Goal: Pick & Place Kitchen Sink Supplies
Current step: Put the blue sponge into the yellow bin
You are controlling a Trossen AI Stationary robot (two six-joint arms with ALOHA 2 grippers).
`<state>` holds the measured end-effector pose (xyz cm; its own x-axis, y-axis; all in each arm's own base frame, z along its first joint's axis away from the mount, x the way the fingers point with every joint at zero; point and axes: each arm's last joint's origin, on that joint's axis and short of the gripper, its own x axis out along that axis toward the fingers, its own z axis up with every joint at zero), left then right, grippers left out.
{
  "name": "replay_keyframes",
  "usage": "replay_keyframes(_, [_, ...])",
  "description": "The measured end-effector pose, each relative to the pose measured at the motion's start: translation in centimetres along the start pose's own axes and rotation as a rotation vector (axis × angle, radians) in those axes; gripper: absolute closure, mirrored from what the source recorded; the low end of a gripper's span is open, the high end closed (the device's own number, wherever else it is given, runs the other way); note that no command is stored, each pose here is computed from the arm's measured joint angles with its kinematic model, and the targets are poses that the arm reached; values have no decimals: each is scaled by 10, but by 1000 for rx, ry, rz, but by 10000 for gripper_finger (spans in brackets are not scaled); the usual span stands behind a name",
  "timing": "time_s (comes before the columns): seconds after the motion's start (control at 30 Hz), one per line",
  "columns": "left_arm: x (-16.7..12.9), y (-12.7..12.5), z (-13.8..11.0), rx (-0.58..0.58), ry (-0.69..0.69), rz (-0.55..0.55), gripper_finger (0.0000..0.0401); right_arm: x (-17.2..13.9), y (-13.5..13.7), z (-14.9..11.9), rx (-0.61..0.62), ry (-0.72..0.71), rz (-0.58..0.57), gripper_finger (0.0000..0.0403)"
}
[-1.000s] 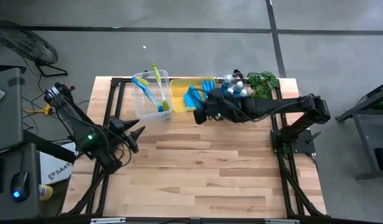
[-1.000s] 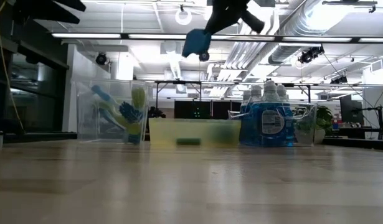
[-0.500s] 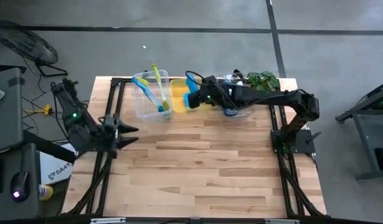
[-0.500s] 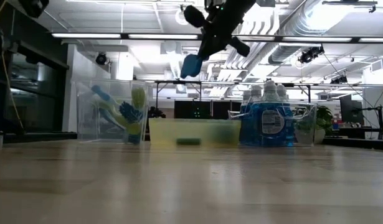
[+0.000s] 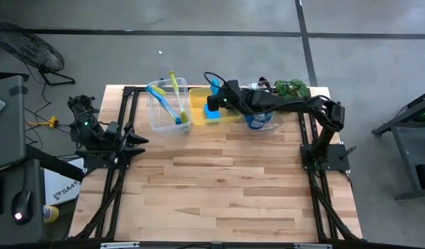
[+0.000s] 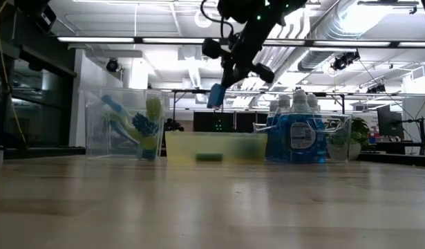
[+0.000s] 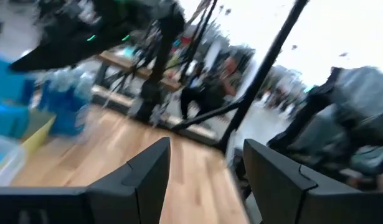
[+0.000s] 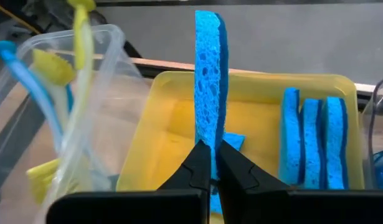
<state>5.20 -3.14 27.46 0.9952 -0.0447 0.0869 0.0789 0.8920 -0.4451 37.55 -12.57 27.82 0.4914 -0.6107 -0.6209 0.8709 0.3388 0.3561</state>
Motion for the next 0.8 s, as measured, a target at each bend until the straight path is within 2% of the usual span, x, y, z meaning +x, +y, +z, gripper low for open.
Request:
replay_keyframes(0.13, [-3,7,-10,-25,-50,-61,201,12,-4,0,15,0,-22,402])
replay_keyframes(0.33, [1,7,-27,-54,-49,-106,201,27,-12,2,6,13,-58,402])
replay_keyframes(0.67, [6,7,-50,-131,-94,-174,201,54,-14,-9,-13,44,-54,402])
replay_keyframes(0.8, [5,5,-52,-164,-108,-264,201,62,-16,-15,-31,58,-74,402])
